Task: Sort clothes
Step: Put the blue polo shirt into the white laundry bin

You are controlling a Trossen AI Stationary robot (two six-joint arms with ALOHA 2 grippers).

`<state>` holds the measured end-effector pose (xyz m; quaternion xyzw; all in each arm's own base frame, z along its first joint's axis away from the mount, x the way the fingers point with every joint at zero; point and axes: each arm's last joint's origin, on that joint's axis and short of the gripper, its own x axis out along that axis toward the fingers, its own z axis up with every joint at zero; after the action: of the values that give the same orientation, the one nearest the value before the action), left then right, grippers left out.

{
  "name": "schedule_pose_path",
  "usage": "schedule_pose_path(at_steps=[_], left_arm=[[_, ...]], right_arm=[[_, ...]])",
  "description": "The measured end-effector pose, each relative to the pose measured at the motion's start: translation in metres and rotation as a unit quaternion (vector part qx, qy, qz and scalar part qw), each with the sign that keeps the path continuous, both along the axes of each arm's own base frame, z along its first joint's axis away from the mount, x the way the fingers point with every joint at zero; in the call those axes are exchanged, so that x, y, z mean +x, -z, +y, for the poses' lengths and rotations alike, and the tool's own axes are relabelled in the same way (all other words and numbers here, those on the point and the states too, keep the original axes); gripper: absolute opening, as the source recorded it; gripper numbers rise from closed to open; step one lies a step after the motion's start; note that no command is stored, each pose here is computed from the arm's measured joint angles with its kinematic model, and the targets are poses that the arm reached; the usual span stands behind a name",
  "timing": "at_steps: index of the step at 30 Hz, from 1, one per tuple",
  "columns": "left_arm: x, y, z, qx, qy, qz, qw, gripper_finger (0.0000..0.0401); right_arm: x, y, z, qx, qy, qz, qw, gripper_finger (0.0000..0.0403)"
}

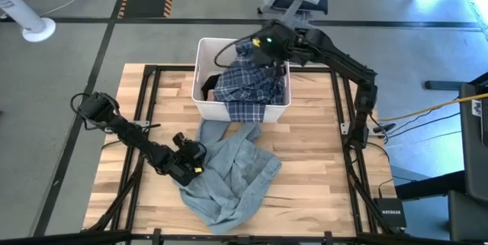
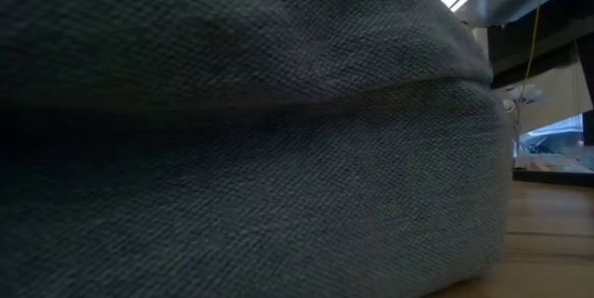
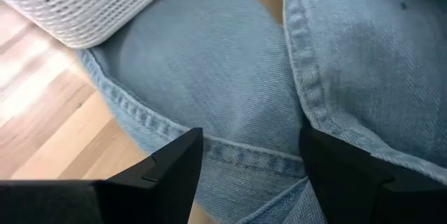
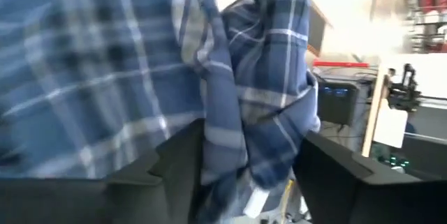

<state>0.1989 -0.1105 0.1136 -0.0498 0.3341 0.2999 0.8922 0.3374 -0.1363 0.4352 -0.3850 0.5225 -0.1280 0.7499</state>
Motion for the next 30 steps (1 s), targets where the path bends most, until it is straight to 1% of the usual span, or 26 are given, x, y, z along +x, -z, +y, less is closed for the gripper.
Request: schedule_pose_path(at_steps=[4,9,12,15,17,20,23,26,30], left_arm=[[0.001,0.000,-0.001,0.000,0.009,0.001,1.000,0.0233],[0.001,0.000,-0.001,-0.003,0.008,0.000,1.000,0.0233],[0.001,0.000,-0.001,-0.003,0.008,0.000,1.000,0.0233],[0.001,0.000,-0.001,-0.003,0.008,0.000,1.000,0.0233],[0.001,0.000,-0.001,-0.003,0.008,0.000,1.000,0.0233],[0.001,0.000,-0.001,-0.003,0.007,0.000,1.000,0.0233],[0.002,-0.001,-0.001,-0.004,0.007,-0.001,1.000,0.0233],[0.002,0.000,-0.001,-0.004,0.006,-0.001,1.000,0.0233],[0.002,0.003,-0.001,0.001,0.003,0.001,1.000,0.0233]], right_arm=[[-0.018,-0.007,0.013,0.027,-0.006,0.021,0.999,0.0246],[-0.029,-0.013,0.036,0.048,-0.008,0.029,0.998,0.0254],[-0.033,-0.015,0.054,0.062,-0.036,0.038,0.997,0.0254],[-0.029,-0.012,0.077,0.088,-0.071,0.045,0.992,0.0255],[-0.023,-0.005,0.095,0.107,-0.102,0.051,0.988,0.0255],[-0.012,0.014,0.123,0.113,-0.146,0.085,0.979,0.0255],[-0.001,0.044,0.152,0.094,-0.178,0.122,0.972,0.0255],[0.007,0.078,0.179,0.053,-0.210,0.155,0.964,0.0255],[0.013,0.125,0.205,-0.025,-0.239,0.184,0.953,0.0255]])
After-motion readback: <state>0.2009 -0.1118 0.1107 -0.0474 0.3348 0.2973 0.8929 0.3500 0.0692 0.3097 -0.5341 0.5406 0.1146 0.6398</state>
